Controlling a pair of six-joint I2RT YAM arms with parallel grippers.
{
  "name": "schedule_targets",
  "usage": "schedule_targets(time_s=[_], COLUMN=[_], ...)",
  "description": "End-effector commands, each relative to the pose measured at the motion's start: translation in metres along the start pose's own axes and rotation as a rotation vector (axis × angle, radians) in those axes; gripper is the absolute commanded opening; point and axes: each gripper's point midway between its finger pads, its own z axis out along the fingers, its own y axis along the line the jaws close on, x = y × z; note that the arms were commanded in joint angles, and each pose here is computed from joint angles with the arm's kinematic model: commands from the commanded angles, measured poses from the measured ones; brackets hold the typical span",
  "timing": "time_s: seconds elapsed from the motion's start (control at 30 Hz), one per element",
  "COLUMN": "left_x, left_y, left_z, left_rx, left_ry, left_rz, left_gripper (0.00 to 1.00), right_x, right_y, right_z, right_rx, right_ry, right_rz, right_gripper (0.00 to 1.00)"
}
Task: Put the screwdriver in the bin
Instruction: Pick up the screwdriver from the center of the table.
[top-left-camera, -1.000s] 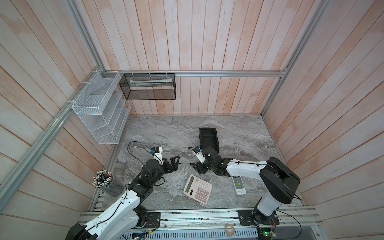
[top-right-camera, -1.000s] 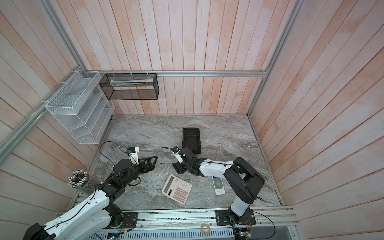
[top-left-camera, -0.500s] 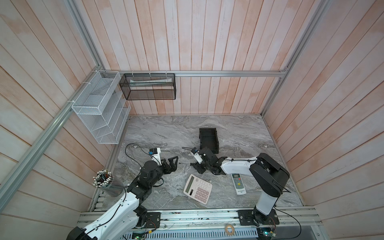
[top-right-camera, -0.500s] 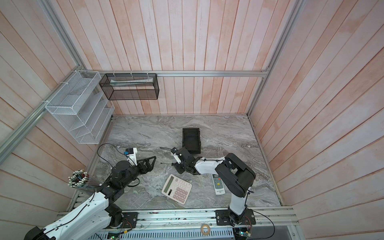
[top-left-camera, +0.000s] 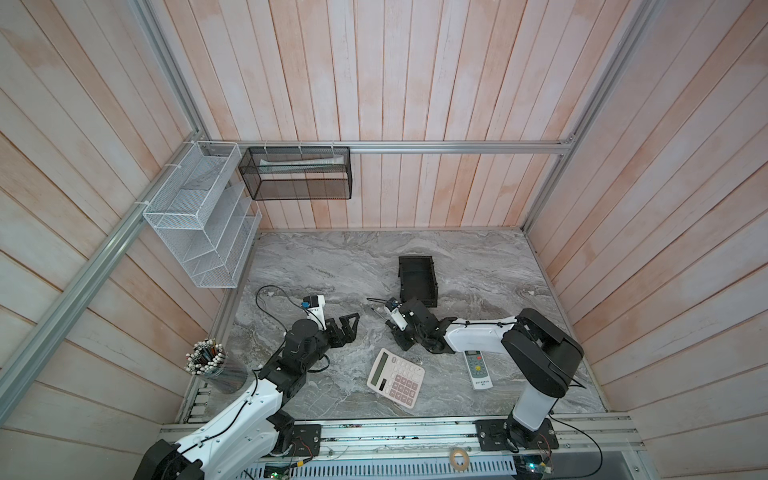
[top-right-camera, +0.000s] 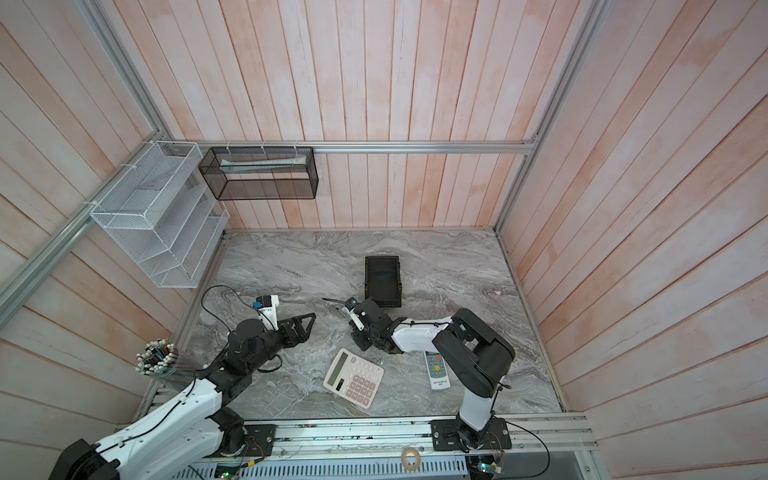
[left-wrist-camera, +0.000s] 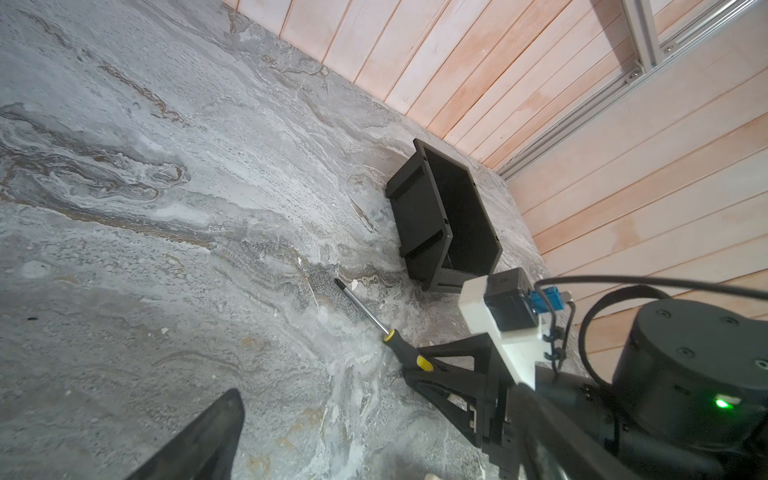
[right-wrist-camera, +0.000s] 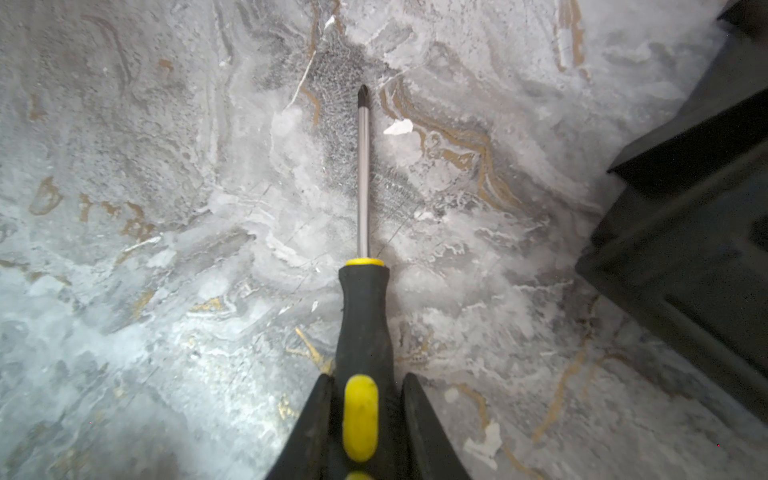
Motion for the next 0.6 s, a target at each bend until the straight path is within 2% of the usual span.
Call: schedule_targets(time_s=[0.0,0.13,0.37,0.57], left_x=[-0.02,-0.039,-0.067,-0.09], left_y=[-0.014,-0.027,-0.045,-0.056], left_z=[0.003,0.008,0.005,-0.001], left_rx=[0.026,0.052,0.068,0.055], left_ry=[-0.04,-0.074,-0.144,-0.189], left_rz=[0.04,0.064,0.123,0.201], left_gripper=[1.0,1.0,1.0,1.0], right_x=[-0.005,-0.019,-0.042,-0.071], right_y=[0.0,0.0,0.001,-0.008], right_z=[-0.01,-0.021,-0.04,-0.069], right_rx=[0.016,0.016,0.011,0.031], right_ry=[-0.01,-0.058,-0.106,-0.17], right_rz=[0.027,0.055,0.069,0.072], right_gripper=[0.09,0.04,0.02,0.01])
